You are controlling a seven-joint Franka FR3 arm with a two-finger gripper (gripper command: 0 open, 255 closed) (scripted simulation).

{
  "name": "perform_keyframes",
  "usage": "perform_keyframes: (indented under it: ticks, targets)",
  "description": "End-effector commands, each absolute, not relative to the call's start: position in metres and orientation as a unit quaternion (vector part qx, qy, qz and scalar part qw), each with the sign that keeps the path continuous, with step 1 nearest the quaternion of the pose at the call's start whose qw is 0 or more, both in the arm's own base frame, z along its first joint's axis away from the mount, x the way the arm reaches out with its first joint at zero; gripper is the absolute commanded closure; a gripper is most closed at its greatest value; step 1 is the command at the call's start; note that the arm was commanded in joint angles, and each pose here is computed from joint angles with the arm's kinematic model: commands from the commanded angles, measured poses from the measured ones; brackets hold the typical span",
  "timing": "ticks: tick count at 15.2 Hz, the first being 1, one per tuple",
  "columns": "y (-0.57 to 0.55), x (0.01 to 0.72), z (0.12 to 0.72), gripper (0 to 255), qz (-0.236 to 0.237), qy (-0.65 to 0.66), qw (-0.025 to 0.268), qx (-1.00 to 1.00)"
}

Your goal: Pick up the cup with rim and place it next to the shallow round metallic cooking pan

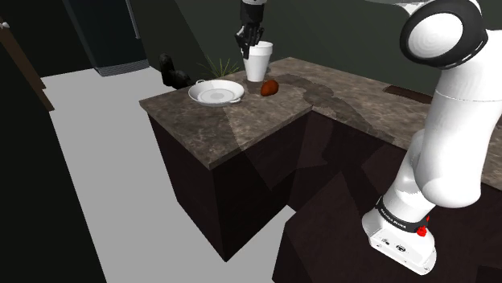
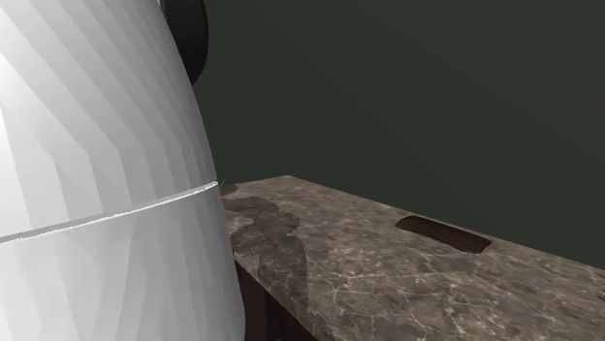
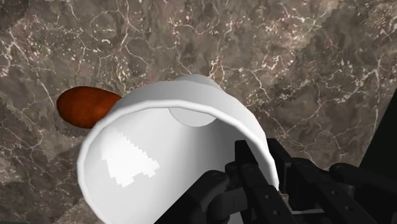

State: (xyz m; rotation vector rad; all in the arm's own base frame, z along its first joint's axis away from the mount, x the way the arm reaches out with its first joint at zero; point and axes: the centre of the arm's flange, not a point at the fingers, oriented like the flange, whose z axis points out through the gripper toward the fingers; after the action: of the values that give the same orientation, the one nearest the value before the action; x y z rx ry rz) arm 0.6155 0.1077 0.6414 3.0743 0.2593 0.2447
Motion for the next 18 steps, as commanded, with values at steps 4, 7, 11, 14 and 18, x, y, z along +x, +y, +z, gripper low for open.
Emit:
perform_keyframes:
  ticks: [4, 7, 11, 14, 18]
  targets:
    - [0.107, 0.614, 0.615, 255, 0.08, 0.084, 0.023, 0.993]
    - [0.107, 0.614, 0.599, 255, 0.08, 0.084, 0.023, 0.993]
    - [0.107, 0.614, 0.578, 255, 0.08, 0.084, 0.023, 0.993]
    - [0.107, 0.614, 0.562, 255, 0.08, 0.084, 0.023, 0.993]
    - [0.107, 0.614, 0.541, 255, 0.08, 0.084, 0.023, 0.993]
